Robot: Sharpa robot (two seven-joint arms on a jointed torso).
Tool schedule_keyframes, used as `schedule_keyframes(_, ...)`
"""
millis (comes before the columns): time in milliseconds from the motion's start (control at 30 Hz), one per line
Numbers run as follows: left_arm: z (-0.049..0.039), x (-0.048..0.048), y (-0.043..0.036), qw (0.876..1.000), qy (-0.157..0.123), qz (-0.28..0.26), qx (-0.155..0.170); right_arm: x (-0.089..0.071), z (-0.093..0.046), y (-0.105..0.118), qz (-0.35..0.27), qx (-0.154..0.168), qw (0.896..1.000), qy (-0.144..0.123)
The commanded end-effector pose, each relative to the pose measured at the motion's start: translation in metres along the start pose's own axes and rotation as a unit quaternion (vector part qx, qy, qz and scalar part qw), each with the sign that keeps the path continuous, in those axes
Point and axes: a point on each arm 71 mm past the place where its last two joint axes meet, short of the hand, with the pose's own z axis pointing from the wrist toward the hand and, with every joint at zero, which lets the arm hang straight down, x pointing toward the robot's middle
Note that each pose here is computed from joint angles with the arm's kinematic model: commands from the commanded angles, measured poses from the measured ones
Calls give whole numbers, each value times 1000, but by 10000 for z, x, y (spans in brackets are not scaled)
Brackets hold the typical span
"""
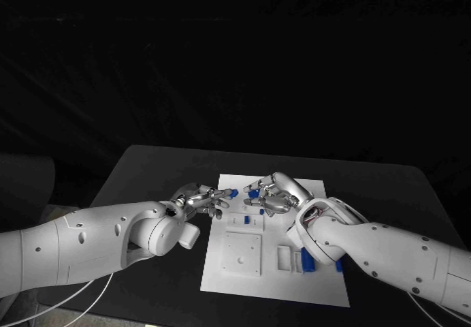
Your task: Assemble the parts on the task board
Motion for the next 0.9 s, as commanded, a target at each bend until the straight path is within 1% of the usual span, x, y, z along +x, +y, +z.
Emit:
schedule_keyframes(33, 7, 41, -30, 1000, 0, -15, 10, -3, 23, 20, -21, 4, 999, -32)
schedule_keyframes(167, 8, 55, -33, 1000, 3, -16, 11, -3, 38, 20, -25, 12, 999, -47)
schedule_keyframes(300, 3, 56, -33, 1000, 5, -16, 12, -1, 46, 13, -22, 20, 998, -52)
schedule_keyframes(633, 2, 77, -38, 1000, 9, -19, 14, 80, 66, 76, -14, 14, 999, -47)
schedule_keyframes(900, 2, 90, -39, 1000, 11, -21, 13, 120, 70, 84, -14, 12, 999, -44)
